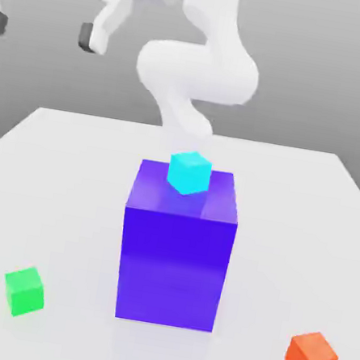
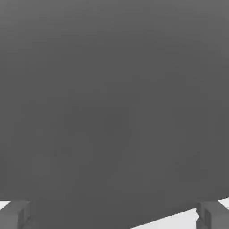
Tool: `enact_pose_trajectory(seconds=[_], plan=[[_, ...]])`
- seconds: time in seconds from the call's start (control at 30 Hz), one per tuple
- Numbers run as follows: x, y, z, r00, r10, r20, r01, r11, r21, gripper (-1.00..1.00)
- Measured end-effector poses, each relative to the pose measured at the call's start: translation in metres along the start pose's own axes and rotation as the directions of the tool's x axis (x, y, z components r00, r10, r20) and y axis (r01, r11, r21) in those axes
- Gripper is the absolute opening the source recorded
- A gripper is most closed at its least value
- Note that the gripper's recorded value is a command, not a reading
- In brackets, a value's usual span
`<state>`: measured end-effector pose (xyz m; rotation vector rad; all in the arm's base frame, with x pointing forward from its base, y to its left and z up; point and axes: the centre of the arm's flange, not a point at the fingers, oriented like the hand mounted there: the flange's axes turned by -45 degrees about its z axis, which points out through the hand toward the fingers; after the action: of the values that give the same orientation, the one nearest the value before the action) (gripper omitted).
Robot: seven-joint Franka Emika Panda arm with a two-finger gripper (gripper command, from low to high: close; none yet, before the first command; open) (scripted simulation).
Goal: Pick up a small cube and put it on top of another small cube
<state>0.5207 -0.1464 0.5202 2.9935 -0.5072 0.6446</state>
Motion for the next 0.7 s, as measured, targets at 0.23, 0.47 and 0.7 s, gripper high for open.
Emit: enact_pose_trajectory(seconds=[0.23,0.47,0.7], plan=[[0.002,0.07,0.116,0.981,0.133,0.142,-0.126,0.99,-0.061,0.0],[-0.029,0.136,0.231,0.927,0.254,0.275,-0.229,0.966,-0.119,0.0],[-0.085,0.191,0.34,0.861,0.351,0.367,-0.309,0.936,-0.169,0.0]])
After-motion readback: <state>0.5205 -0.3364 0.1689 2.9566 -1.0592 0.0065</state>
